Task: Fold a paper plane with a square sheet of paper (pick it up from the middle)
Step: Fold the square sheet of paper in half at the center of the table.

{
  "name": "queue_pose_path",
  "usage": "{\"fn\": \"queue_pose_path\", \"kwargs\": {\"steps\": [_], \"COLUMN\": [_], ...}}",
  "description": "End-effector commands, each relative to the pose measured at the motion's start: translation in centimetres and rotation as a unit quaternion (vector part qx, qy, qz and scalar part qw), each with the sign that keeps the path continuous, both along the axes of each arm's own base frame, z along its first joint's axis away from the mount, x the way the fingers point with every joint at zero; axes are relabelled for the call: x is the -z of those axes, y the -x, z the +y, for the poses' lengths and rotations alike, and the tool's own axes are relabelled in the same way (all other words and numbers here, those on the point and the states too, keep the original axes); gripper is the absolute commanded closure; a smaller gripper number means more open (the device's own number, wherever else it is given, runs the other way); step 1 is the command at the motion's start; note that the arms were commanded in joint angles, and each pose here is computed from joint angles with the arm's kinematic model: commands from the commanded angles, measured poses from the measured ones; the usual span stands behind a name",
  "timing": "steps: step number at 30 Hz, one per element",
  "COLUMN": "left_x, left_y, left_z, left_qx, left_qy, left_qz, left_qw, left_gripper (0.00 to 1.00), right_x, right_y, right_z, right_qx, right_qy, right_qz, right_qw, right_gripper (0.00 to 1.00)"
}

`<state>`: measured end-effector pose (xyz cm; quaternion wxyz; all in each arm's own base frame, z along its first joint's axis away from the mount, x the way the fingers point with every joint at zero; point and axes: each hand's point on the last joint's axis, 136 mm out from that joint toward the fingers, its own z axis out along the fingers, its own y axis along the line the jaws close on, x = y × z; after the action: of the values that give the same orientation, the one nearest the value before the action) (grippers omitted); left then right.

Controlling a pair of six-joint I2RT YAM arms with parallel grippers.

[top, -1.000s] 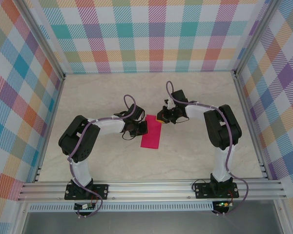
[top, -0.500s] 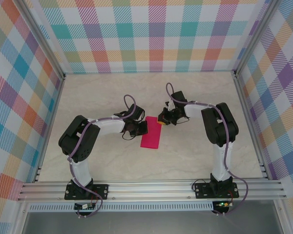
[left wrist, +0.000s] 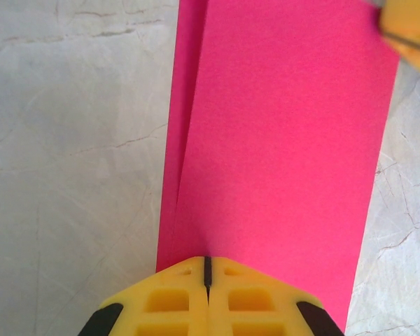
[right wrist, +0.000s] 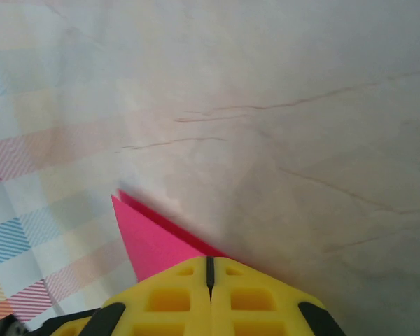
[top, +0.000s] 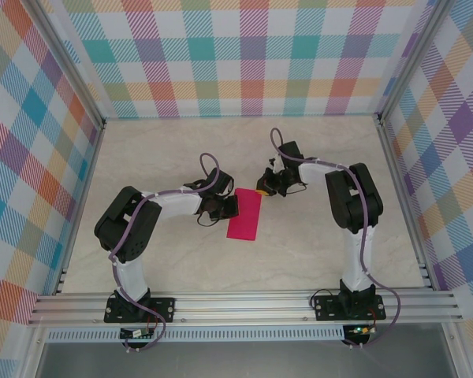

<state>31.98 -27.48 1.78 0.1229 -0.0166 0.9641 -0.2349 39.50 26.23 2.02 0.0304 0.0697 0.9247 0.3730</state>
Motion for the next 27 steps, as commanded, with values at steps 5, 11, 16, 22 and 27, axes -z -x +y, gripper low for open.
{"fn": "queue_pose_path", "kwargs": {"steps": [5,11,16,22,27], "left_x": [4.9,4.8,4.8,4.9,4.8], "left_y": [4.7,4.7,4.7,4.9,4.9], "left_z": [4.7,4.8,4.8,5.0,5.2], "left_qx": [-0.007,-0.007,-0.008,-0.008,-0.009], "left_qy": [-0.108,-0.109,-0.109,-0.112,-0.116], "left_qz": [0.086,0.085,0.085,0.087,0.085], "left_qw": [0.99,0.99,0.99,0.99,0.99], "left_gripper": [1.0,1.0,1.0,1.0,1.0], "right_x": [2.0,-2.8,-2.3,2.3,2.6], "right_y": [1.0,-0.3,-0.2,0.3,0.8], "right_z": [-0.8,0.8,1.1,-0.1,-0.7], "right_qx": [-0.008,-0.024,-0.016,0.003,0.004], "right_qy": [0.027,-0.03,-0.046,0.0,0.017], "right_qz": [0.023,-0.017,-0.015,0.02,0.026], "right_qw": [0.999,0.999,0.999,1.0,0.999], "right_gripper": [1.0,1.0,1.0,1.0,1.0]}}
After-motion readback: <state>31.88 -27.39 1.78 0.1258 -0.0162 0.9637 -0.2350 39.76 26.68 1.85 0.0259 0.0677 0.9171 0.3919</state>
